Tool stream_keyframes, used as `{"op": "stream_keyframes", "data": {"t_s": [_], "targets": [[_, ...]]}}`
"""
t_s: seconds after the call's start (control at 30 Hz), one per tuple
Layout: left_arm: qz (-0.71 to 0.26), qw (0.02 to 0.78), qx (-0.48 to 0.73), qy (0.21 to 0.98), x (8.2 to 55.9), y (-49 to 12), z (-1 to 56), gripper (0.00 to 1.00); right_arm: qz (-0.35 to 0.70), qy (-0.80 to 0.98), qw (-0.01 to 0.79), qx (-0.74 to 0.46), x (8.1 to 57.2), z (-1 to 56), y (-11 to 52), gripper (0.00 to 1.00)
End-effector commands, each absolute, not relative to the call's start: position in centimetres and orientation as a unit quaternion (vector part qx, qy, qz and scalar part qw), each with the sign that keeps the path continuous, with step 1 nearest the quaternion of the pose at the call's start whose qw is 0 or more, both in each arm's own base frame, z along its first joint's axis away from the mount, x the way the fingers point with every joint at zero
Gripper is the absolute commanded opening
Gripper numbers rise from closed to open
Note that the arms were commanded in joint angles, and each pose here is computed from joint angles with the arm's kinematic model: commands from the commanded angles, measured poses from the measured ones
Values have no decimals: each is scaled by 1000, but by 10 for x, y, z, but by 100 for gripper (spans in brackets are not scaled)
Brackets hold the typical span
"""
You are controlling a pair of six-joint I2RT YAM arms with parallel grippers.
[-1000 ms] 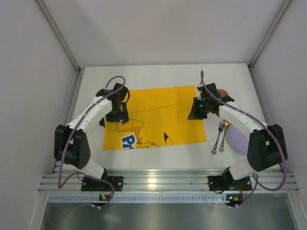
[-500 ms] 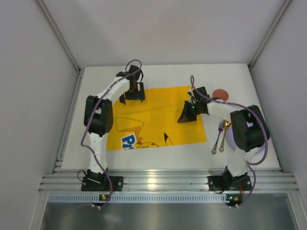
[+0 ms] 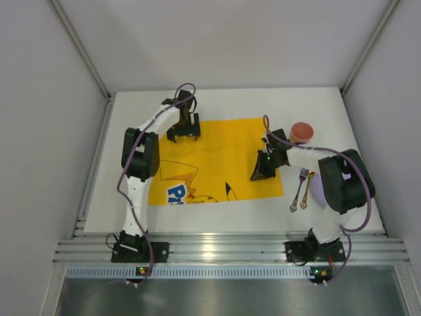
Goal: Set the dinner table for one person
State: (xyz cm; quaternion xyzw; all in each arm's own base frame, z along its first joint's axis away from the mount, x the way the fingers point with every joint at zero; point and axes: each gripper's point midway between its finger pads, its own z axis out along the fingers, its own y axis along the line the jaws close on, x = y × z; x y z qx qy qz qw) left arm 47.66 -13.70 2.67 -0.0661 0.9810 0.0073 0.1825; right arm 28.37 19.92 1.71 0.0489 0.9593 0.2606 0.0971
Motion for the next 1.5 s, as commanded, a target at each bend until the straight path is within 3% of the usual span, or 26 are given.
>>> {"op": "stream_keyframes", "data": {"t_s": [0.0, 0.4, 0.6, 0.7, 0.73, 0.8, 0.83, 1.0, 1.17, 1.47], "targets": [[-4, 213, -57, 975, 501, -140, 25, 98, 206, 972, 91, 62, 271, 8, 171, 0], [-30, 206, -59, 976, 501, -150, 27, 99, 204, 972, 94, 64, 275, 17, 164, 0], [-47, 246, -70, 966, 509, -152, 74, 99, 267, 948, 172, -6, 332, 106, 196, 4], [-58, 275, -71, 957, 514, -154, 111, 99, 286, 934, 211, -40, 352, 160, 207, 29], [-58, 284, -72, 954, 514, -153, 120, 98, 285, 930, 228, -48, 356, 177, 207, 54], [-63, 303, -76, 948, 511, -151, 144, 99, 258, 922, 284, -54, 372, 222, 197, 79], [-64, 308, -78, 946, 510, -150, 150, 98, 241, 920, 305, -52, 377, 236, 191, 99], [-97, 334, -101, 932, 488, -150, 178, 99, 123, 921, 366, 59, 405, 265, 105, 100], [-105, 353, -100, 924, 455, -143, 176, 99, 68, 922, 309, 221, 400, 222, -2, 100], [-133, 393, -74, 907, 414, -140, 177, 99, 76, 917, 267, 287, 419, 188, -42, 94]]}}
